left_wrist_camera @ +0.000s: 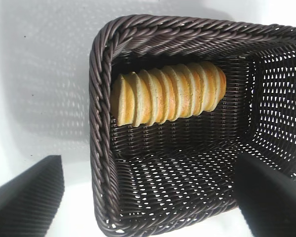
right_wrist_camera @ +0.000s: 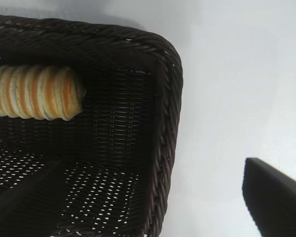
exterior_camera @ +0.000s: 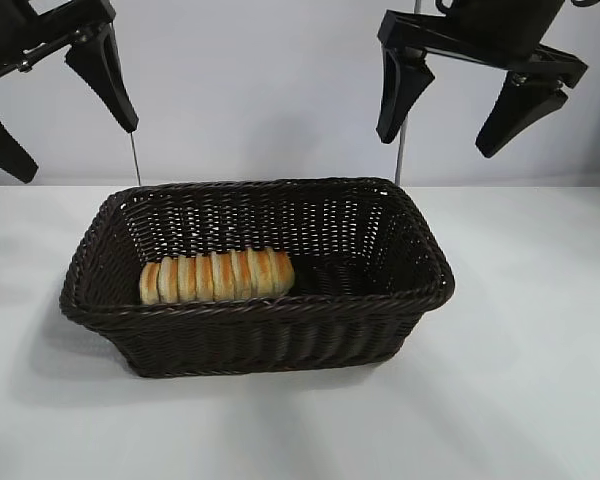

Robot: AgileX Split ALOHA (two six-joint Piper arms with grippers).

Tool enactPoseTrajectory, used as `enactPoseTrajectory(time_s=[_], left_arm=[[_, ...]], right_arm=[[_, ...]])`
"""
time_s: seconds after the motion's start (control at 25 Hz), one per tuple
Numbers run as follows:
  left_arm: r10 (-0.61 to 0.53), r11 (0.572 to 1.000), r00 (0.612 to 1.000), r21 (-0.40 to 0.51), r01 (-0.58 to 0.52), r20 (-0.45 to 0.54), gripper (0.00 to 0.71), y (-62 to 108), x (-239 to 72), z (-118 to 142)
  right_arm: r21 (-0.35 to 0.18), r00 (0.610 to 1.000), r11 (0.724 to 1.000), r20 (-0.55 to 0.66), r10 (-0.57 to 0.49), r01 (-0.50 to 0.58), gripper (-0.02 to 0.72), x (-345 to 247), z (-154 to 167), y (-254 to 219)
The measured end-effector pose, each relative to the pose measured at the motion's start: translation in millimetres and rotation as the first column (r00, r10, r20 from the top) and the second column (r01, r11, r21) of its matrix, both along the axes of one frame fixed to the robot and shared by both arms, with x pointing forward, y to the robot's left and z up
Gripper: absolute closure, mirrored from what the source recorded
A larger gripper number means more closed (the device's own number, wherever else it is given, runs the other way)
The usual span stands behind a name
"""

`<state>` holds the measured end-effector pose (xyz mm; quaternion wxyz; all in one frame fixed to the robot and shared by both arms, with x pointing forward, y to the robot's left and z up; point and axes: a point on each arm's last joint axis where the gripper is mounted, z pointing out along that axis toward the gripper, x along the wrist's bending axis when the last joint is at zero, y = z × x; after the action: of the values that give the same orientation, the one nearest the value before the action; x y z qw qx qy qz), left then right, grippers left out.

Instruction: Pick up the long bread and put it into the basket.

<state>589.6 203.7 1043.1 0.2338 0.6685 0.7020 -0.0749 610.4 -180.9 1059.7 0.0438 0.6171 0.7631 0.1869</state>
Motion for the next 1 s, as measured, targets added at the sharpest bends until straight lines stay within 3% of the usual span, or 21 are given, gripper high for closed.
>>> enactPoseTrajectory(time_s=[0.28, 1.0], left_arm=[[0.000, 1.000, 1.000, 0.000, 0.000, 0.000, 0.041, 0.0, 0.0, 0.0], [0.000, 1.000, 1.000, 0.000, 0.000, 0.000, 0.041, 0.0, 0.0, 0.0]], right_arm=[[-0.022, 1.000, 1.000, -0.005, -0.011, 0.011, 0.008, -0.3, -0.6, -2.2], [-0.020, 1.000, 1.000, -0.008, -0.019, 0.019, 0.008, -0.3, -0.7, -2.2]])
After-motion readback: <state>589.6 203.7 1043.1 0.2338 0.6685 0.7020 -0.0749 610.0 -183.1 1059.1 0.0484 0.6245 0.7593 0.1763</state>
